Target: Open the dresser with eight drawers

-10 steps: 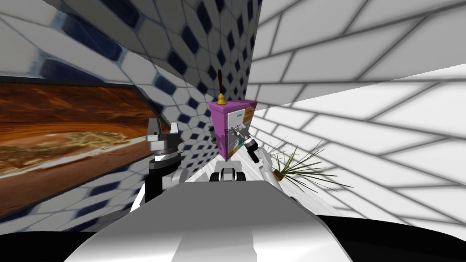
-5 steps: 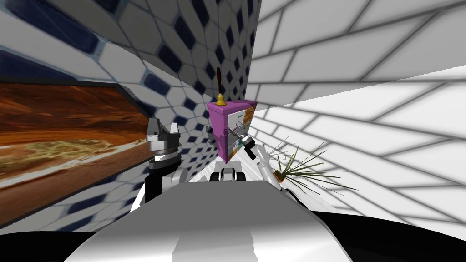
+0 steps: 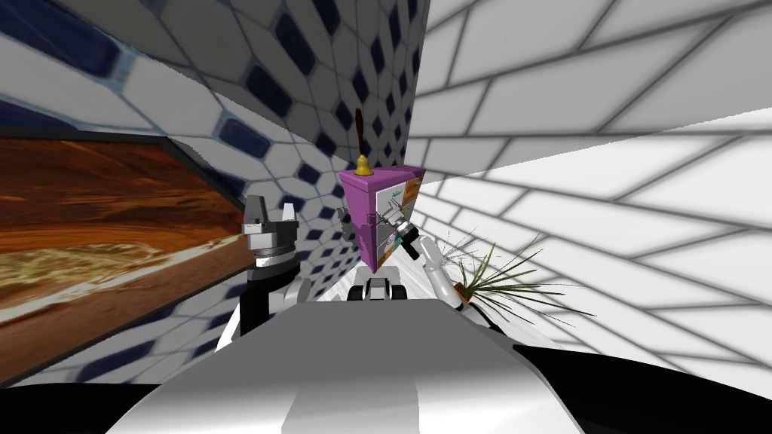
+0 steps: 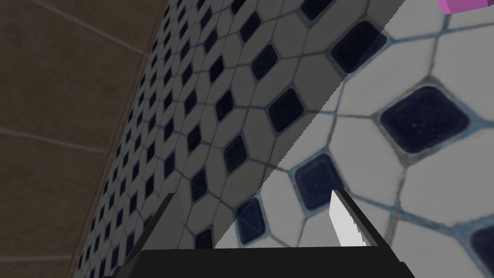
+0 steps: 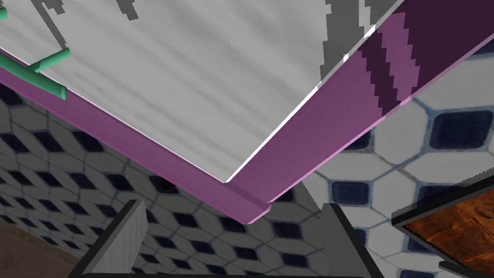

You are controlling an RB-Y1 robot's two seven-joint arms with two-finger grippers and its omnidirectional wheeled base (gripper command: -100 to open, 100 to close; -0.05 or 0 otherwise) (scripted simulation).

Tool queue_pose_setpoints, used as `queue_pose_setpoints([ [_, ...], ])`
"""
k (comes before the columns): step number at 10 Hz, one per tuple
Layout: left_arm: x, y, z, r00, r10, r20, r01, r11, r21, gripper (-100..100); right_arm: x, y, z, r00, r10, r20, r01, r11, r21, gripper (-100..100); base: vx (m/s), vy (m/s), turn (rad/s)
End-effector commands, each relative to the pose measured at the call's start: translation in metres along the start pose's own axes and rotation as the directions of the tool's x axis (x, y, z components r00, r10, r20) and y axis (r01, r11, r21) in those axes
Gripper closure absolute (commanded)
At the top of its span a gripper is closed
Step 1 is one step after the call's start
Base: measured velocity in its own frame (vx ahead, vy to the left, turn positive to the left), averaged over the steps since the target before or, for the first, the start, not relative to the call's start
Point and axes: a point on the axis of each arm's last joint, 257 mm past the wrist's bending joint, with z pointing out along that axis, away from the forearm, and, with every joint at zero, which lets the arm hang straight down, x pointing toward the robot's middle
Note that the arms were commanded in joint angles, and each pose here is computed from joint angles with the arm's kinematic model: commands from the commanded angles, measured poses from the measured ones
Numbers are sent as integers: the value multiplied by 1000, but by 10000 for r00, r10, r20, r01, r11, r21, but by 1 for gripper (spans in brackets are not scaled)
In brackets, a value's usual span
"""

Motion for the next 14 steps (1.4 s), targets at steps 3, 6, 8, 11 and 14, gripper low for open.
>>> queue_pose_setpoints([
  [3, 0, 0, 0, 10000, 0, 0, 0, 10000, 0, 0, 4, 6, 16, 9853, -1705, -106, 1700, 9848, -368, -100, 35, 1, -41],
  [6, 0, 0, 0, 10000, 0, 0, 0, 10000, 0, 0, 8, 9, 30, 9523, -3049, -101, 3035, 9504, -686, -100, 20, -9, -60],
  [8, 0, 0, 0, 10000, 0, 0, 0, 10000, 0, 0, 11, 11, 41, 9090, -4169, -40, 4145, 9048, -970, -100, 12, -21, -80],
  [11, 0, 0, 0, 10000, 1, -1, -1, 10000, 0, 0, 17, 12, 54, 8258, -5639, 93, 5597, 8175, -1355, -100, 12, -35, -74],
  [14, 0, 0, 0, 10000, 1, -1, -1, 10000, 0, 0, 24, 8, 63, 7333, -6795, 240, 6730, 7203, -1682, -100, 5, -44, -65],
])
